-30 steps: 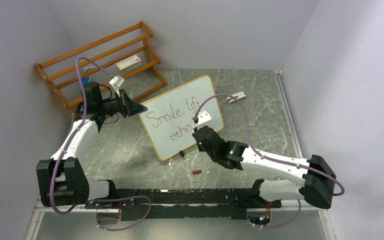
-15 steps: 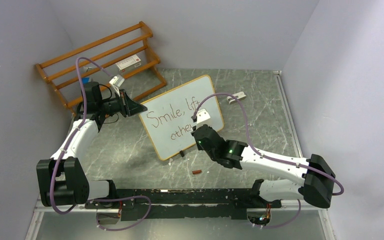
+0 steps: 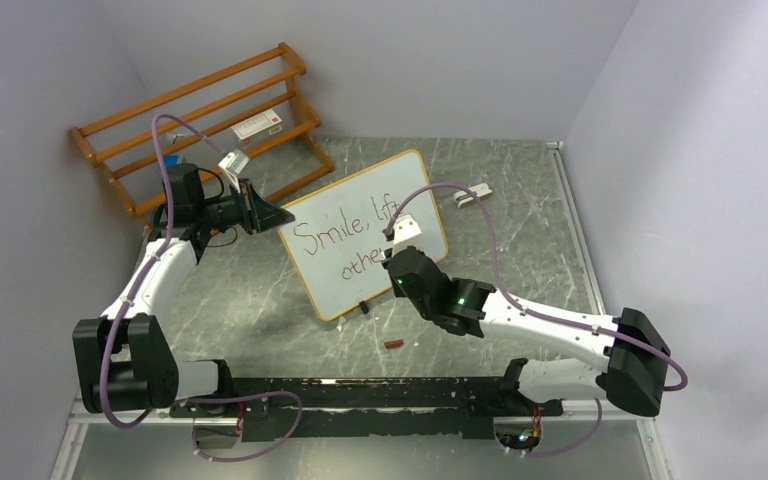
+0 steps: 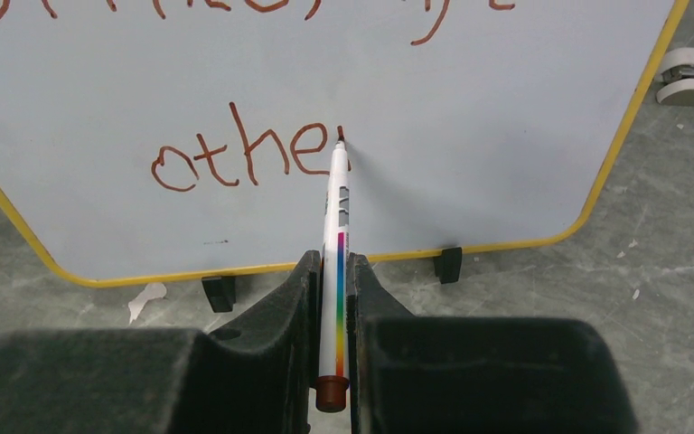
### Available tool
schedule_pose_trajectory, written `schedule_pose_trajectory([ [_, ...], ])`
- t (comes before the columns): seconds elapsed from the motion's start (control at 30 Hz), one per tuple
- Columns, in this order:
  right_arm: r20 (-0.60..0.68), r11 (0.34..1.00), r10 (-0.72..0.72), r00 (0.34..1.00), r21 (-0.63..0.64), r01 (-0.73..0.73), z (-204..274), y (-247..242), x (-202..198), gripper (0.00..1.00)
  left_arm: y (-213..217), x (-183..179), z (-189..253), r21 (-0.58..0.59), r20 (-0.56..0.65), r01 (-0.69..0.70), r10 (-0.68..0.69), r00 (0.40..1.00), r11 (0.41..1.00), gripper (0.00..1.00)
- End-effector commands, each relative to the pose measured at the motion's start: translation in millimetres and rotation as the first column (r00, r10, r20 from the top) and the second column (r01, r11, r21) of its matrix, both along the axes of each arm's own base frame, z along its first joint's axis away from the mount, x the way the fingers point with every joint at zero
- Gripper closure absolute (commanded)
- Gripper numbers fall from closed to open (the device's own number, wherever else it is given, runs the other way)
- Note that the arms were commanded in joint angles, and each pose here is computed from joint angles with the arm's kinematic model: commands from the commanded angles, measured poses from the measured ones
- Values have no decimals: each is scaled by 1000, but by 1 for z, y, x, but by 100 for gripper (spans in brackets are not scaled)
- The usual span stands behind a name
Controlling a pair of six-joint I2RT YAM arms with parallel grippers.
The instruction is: Write a sentence on the whiteboard
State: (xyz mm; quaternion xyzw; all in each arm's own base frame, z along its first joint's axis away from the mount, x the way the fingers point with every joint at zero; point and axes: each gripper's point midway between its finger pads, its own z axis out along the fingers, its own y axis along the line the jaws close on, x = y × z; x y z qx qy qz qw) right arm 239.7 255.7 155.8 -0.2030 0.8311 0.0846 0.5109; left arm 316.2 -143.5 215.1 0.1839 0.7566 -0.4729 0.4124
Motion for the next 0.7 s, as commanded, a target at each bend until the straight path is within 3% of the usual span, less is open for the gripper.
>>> schedule_pose_trajectory([
  [0.0, 48, 997, -57, 997, 50, 54, 17, -2, 15, 100, 17, 13, -50, 144, -66, -115, 126, 990, 983, 95],
  [0.67, 15, 996, -68, 998, 59, 67, 14, -16, 7, 100, 18, 14, -51, 150, -69, -120, 131, 989, 981, 95],
])
